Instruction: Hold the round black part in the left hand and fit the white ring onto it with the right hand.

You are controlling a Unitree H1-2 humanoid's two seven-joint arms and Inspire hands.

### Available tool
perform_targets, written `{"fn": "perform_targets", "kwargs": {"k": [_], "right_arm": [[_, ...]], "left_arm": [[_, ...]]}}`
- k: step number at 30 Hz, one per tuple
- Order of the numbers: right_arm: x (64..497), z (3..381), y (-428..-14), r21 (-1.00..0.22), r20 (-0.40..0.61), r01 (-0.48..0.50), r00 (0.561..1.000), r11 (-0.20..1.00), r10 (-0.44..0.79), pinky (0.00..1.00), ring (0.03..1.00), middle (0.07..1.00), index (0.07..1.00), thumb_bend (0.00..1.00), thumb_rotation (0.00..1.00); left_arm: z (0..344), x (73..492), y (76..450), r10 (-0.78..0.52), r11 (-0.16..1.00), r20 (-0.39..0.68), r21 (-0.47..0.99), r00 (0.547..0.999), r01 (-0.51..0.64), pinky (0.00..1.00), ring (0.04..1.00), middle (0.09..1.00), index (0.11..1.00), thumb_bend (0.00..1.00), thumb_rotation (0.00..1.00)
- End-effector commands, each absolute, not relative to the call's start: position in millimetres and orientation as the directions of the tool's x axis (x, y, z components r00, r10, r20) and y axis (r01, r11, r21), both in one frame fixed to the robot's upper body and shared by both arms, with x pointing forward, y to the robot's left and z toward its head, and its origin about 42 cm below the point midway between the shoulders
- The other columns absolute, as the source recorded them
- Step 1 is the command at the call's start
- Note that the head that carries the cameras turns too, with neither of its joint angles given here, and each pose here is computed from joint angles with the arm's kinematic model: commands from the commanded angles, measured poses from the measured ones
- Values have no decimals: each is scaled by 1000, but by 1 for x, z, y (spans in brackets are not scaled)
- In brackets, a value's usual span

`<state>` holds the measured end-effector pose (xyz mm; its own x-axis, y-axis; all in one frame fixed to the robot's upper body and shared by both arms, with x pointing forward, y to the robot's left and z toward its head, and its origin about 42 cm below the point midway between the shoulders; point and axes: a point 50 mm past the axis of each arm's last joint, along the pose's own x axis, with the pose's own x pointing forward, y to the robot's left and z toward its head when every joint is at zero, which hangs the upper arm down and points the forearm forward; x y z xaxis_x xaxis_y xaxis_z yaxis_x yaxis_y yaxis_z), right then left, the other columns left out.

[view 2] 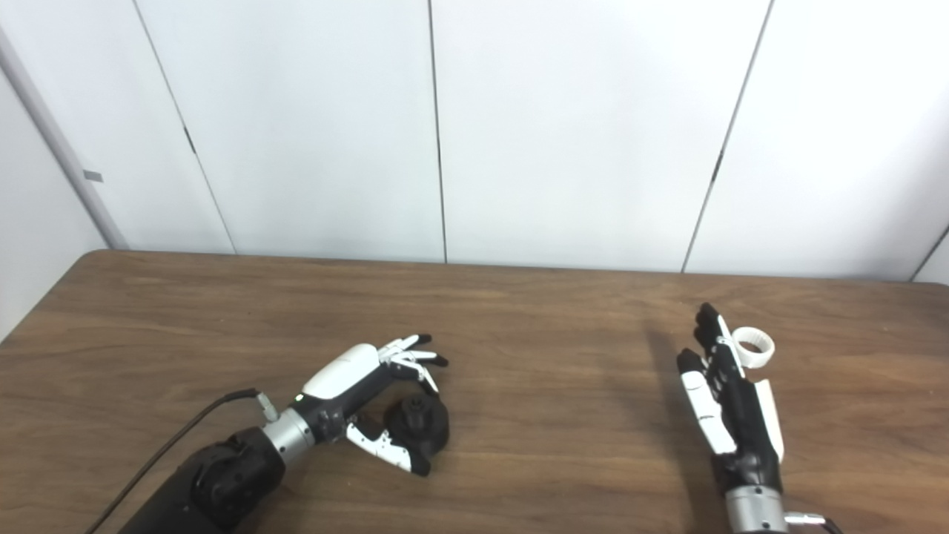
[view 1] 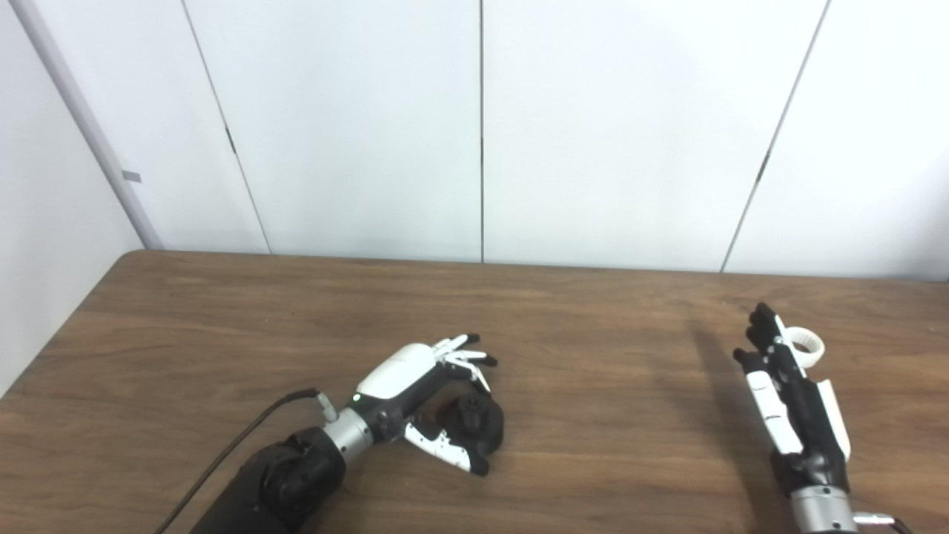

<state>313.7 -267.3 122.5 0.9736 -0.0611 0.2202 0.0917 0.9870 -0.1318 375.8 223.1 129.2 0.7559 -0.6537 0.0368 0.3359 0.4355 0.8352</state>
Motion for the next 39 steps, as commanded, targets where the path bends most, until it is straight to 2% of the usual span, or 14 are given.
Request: {"fn": "perform_targets", "kwargs": {"k": [1,7,21,39], "right_arm": [[299,100,-256,-107,148,93,986,990,-77,902,963,958,952,403,800],[299,102,-252,-88,149,88,986,992,-74,885,964,963,956,373,776],[291,119,-249,-66,181,81,981,994,-68,908,980,972,962,346,734],[286,142,-245,-73,220,95,972,993,-77,903,978,962,953,354,711]], "left_arm": [[145,380,216,-681,437,86,845,727,309,1000,1000,869,480,524,56],[138,379,207,-707,409,72,853,704,323,1000,1000,863,479,524,58],[117,389,211,-680,368,31,879,732,304,1000,1000,849,479,524,55],[115,407,221,-669,323,12,905,743,276,1000,1000,854,480,524,55]]}}
